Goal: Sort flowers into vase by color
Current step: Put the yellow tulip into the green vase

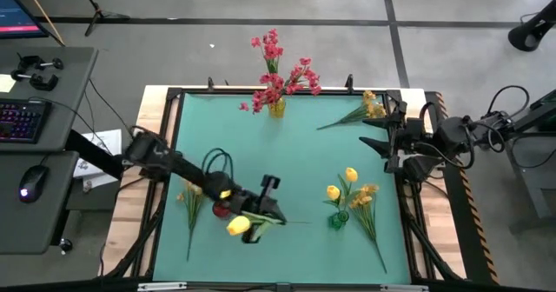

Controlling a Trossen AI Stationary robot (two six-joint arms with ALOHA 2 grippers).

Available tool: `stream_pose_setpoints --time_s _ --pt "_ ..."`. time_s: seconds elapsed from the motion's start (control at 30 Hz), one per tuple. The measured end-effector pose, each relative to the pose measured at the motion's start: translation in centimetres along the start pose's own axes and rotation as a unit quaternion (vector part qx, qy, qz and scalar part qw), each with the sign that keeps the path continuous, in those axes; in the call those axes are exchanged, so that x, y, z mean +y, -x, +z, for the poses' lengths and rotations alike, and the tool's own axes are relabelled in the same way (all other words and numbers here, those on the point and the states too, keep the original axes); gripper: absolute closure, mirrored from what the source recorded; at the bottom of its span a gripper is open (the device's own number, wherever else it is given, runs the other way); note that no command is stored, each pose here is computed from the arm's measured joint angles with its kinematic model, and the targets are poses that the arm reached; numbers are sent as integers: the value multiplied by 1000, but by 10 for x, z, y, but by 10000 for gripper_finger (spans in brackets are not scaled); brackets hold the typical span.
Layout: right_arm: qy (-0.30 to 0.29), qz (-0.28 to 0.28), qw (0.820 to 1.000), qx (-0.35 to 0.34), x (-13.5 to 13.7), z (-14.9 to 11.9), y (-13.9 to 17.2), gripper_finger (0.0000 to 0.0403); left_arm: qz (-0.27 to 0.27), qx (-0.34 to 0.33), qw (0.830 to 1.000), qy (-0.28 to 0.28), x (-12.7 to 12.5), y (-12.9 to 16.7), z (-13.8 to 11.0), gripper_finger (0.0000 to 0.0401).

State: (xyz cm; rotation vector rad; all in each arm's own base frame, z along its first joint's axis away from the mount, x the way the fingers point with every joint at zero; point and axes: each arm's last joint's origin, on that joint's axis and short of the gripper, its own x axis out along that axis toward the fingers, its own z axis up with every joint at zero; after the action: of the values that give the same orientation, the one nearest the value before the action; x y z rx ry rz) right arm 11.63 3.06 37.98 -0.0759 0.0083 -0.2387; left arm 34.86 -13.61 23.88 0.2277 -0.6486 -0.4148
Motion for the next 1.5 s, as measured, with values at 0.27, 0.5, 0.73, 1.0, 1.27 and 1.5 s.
stream_pose_setpoints --time_s 0.27,0.5,0.73,1.0,1.27,1.5 --pt "-14 -3 1000 0 0 0 0 192 -62 1 997 54 16 -46 -39 401" --pt "-14 -3 1000 1 0 0 0 192 -49 36 997 40 26 -67 -62 401" --pt "-15 -2 1000 3 0 -1 0 192 -20 65 997 28 38 -70 -73 401" --pt "-16 -2 1000 3 0 -1 0 192 -12 96 994 46 49 -66 -81 401" --pt "-24 -2 1000 3 0 -1 0 192 -12 119 991 62 51 -64 -86 401" --pt "-24 -2 1000 3 0 -1 0 192 -2 135 989 65 52 -63 -89 401"
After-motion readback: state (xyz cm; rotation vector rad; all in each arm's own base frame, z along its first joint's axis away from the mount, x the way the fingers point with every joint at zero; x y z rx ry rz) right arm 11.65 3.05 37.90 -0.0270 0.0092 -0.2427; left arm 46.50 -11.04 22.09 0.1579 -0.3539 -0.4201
